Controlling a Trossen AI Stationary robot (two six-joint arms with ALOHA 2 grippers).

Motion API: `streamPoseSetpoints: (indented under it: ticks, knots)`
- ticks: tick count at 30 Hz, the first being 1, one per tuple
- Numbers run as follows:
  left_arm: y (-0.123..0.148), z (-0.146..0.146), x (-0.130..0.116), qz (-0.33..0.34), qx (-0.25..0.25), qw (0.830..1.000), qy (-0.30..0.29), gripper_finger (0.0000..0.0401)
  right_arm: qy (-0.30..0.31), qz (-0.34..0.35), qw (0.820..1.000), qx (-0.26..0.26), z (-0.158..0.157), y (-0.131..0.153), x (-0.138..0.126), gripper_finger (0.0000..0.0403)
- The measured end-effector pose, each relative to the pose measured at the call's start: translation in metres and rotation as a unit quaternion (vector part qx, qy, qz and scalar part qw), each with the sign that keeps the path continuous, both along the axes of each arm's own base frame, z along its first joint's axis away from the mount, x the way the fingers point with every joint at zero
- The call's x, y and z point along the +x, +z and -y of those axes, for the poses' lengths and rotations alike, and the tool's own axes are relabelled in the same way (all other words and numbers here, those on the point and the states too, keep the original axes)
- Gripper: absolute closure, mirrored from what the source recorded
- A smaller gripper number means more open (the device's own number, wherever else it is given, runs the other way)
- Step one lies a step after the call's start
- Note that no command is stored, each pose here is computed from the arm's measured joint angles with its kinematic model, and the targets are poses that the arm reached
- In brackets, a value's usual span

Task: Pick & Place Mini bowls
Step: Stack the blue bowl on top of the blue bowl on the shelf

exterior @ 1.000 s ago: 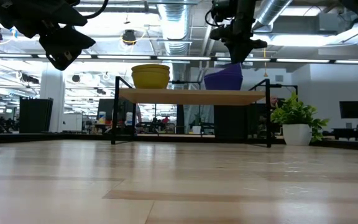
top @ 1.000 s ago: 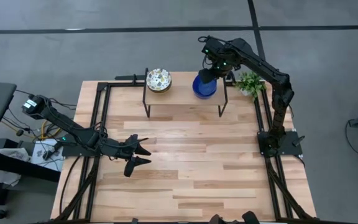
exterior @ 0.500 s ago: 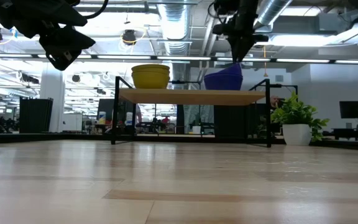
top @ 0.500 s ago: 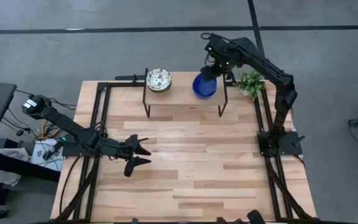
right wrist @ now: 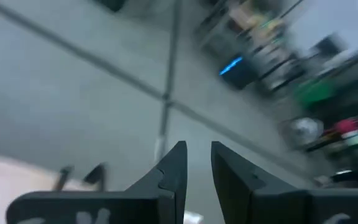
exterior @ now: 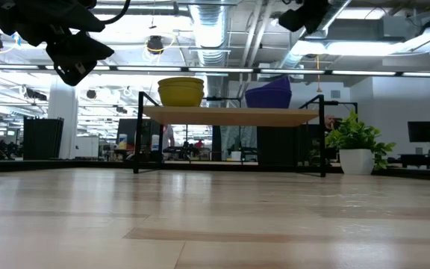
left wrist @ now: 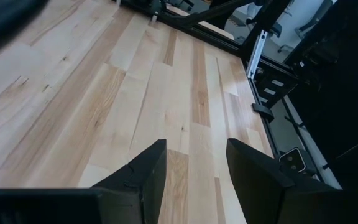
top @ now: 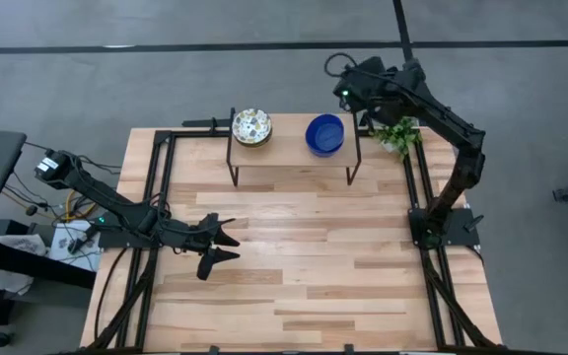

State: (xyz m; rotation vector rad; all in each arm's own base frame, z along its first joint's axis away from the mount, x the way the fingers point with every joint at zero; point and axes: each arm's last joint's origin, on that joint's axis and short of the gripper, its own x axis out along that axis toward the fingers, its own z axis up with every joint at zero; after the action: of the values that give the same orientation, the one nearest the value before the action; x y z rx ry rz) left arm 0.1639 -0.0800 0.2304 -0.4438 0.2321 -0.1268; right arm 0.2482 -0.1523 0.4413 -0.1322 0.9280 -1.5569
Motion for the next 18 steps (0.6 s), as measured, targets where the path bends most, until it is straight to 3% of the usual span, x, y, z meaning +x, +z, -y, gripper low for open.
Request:
streamPoseSetpoints:
  ticks: [5,12,18]
  knots:
    - [0.000,0.000,0.000,-0.003,-0.016,1.000,0.003,0.0236,0.008,-0.079,0.997,-0.027,0.002,-0.012,0.017,0.0340]
    - [0.000,0.000,0.000,-0.004,-0.023,1.000,0.005,0.0236,0.017,-0.205,0.979,-0.002,0.010,-0.062,0.038,0.0340]
    - [0.000,0.000,0.000,-0.005,-0.030,1.000,0.006,0.0236,0.014,-0.247,0.969,-0.003,0.013,-0.086,0.041,0.0340]
